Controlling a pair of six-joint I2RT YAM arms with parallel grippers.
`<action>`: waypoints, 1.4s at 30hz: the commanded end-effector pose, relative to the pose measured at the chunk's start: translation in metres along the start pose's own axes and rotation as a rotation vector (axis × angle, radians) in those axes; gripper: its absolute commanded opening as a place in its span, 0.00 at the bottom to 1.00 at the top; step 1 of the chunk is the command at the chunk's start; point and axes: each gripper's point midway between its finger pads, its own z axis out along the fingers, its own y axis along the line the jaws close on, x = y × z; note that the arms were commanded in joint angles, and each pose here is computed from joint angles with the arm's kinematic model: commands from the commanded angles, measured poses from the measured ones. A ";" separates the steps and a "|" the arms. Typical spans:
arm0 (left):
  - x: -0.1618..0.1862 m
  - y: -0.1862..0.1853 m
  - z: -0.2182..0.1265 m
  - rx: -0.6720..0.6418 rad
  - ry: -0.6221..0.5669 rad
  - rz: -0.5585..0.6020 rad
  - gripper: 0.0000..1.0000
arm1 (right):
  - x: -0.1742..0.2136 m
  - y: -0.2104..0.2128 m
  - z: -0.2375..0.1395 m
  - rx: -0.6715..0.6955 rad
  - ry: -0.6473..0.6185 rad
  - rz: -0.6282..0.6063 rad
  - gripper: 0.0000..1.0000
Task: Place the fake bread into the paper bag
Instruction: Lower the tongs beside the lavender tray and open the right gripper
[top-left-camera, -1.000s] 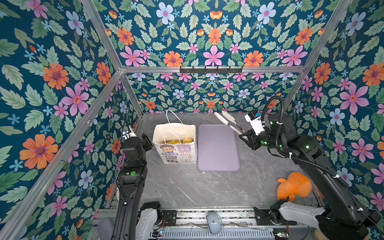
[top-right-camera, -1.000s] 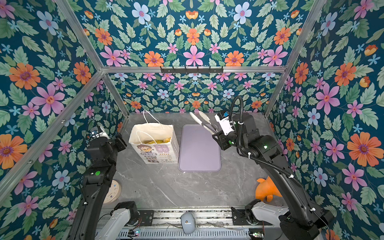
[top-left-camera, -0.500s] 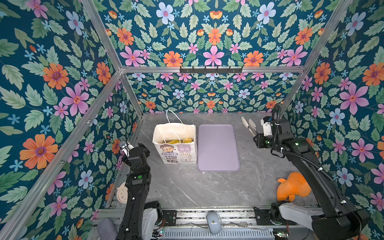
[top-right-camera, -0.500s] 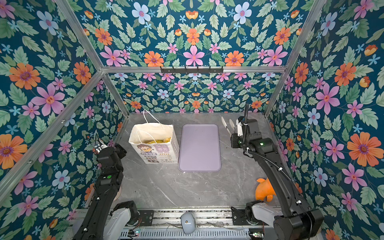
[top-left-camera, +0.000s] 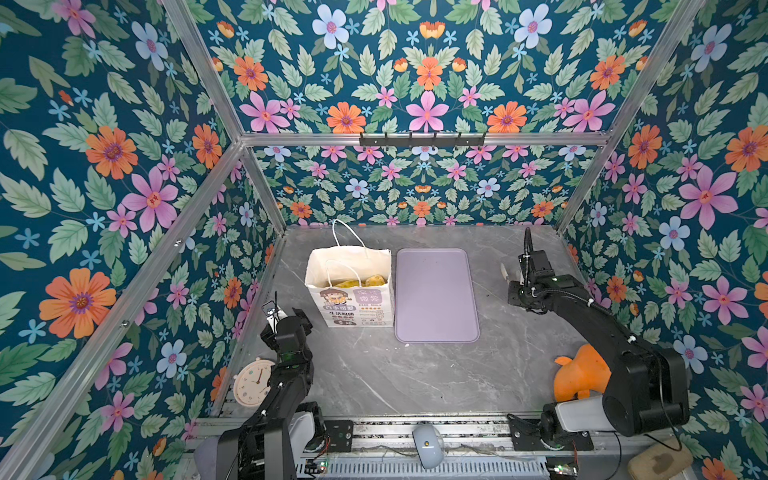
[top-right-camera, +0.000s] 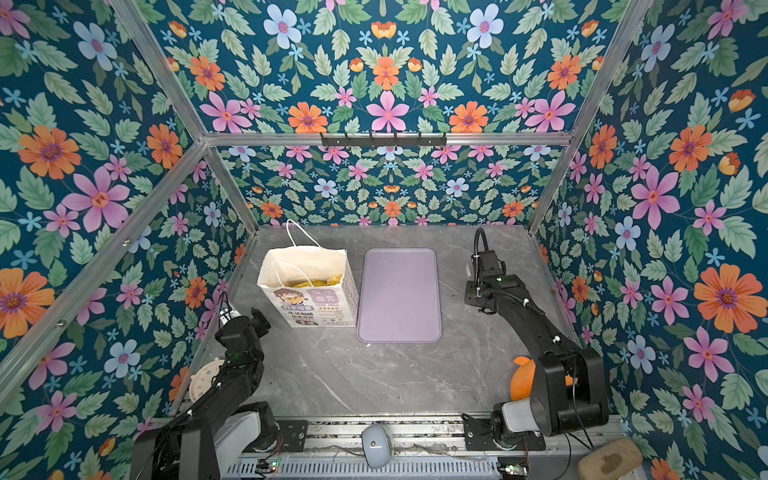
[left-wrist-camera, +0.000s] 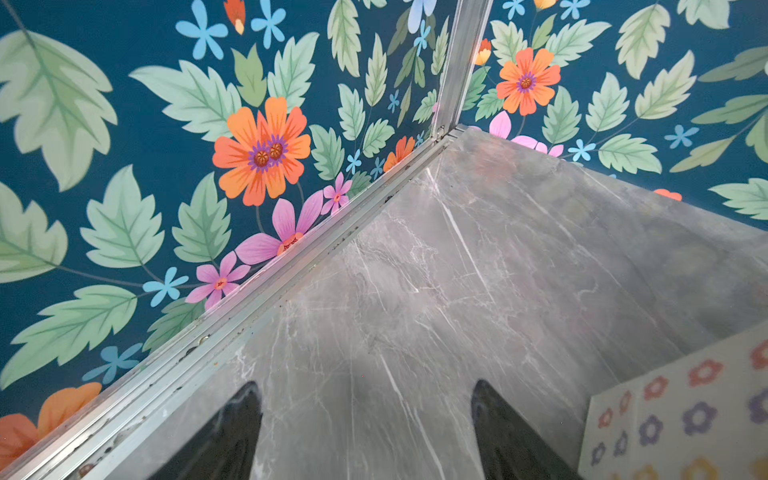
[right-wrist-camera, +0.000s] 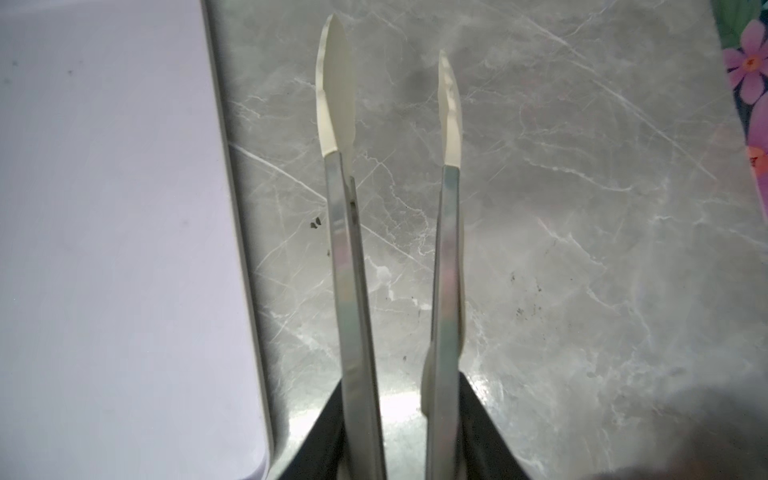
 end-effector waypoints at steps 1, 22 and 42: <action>-0.022 -0.009 -0.004 0.057 -0.122 -0.019 0.80 | -0.007 -0.001 0.017 0.025 -0.016 0.043 0.37; -0.013 -0.028 -0.004 0.173 -0.129 -0.005 0.81 | 0.018 0.016 0.061 -0.037 0.123 0.009 0.44; -0.014 -0.031 -0.006 0.193 -0.121 0.005 0.83 | 0.041 0.021 0.081 -0.055 0.235 0.011 0.51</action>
